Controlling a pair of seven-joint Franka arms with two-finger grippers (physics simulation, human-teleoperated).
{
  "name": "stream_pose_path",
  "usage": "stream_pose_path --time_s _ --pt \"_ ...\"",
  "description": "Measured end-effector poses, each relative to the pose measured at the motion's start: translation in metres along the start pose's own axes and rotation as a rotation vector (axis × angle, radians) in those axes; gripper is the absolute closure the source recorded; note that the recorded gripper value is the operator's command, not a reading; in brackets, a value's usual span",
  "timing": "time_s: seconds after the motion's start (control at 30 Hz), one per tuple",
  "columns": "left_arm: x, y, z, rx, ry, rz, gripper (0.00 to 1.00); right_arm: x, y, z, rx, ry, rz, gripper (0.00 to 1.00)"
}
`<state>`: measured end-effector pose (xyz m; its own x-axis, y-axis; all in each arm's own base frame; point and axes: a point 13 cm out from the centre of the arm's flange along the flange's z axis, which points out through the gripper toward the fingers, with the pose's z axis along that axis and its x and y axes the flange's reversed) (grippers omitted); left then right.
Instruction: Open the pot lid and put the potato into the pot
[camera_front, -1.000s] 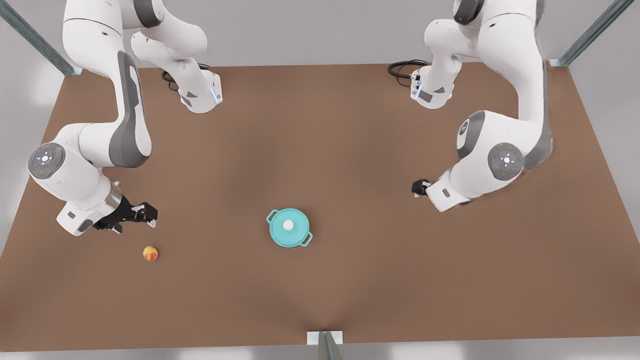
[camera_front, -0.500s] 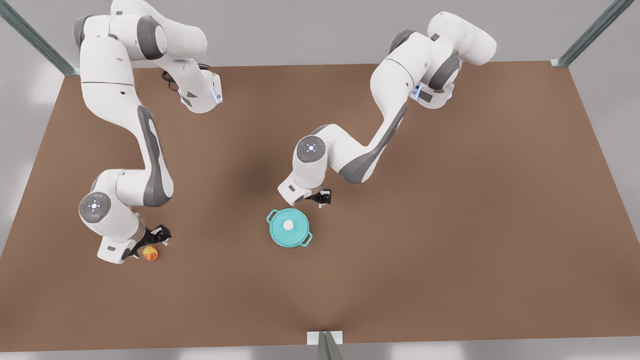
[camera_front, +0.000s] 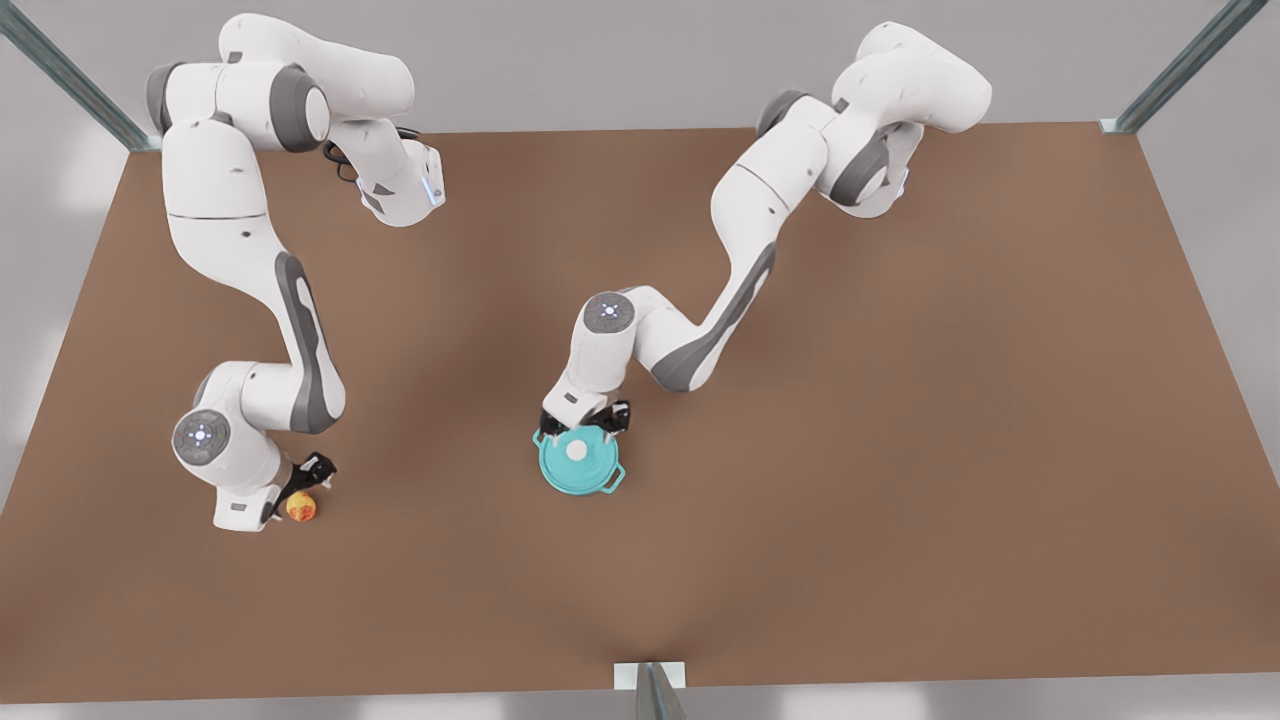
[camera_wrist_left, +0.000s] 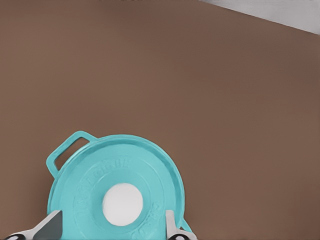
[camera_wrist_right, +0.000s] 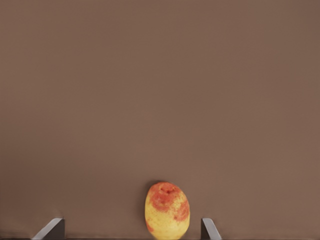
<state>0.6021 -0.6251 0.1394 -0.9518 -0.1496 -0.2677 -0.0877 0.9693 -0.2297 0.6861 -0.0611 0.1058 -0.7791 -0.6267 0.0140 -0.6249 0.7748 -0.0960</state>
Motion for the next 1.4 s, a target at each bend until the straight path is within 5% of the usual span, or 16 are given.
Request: stream_pose_path --time_s 0.63,0.87,1.0,1.23,1.4 --pt "0.009 0.008 0.032 -0.033 -0.052 0.022 0.01 0.043 -0.018 0.059 -0.07 0.089 -0.103 0.0" --pt "0.009 0.006 0.037 -0.02 -0.06 0.006 0.52 0.037 -0.013 0.077 -0.082 0.099 -0.151 0.0" --pt "0.007 0.004 0.033 -0.014 -0.065 -0.005 0.61 0.036 -0.013 0.078 -0.083 0.099 -0.166 0.0" --pt "-0.017 0.01 0.018 -0.008 -0.079 -0.049 0.65 0.038 -0.011 0.082 -0.089 0.102 -0.189 0.29" --pt "-0.126 0.1 0.01 -0.012 -0.089 -0.221 0.64 0.031 -0.017 0.074 -0.077 0.088 -0.204 0.4"
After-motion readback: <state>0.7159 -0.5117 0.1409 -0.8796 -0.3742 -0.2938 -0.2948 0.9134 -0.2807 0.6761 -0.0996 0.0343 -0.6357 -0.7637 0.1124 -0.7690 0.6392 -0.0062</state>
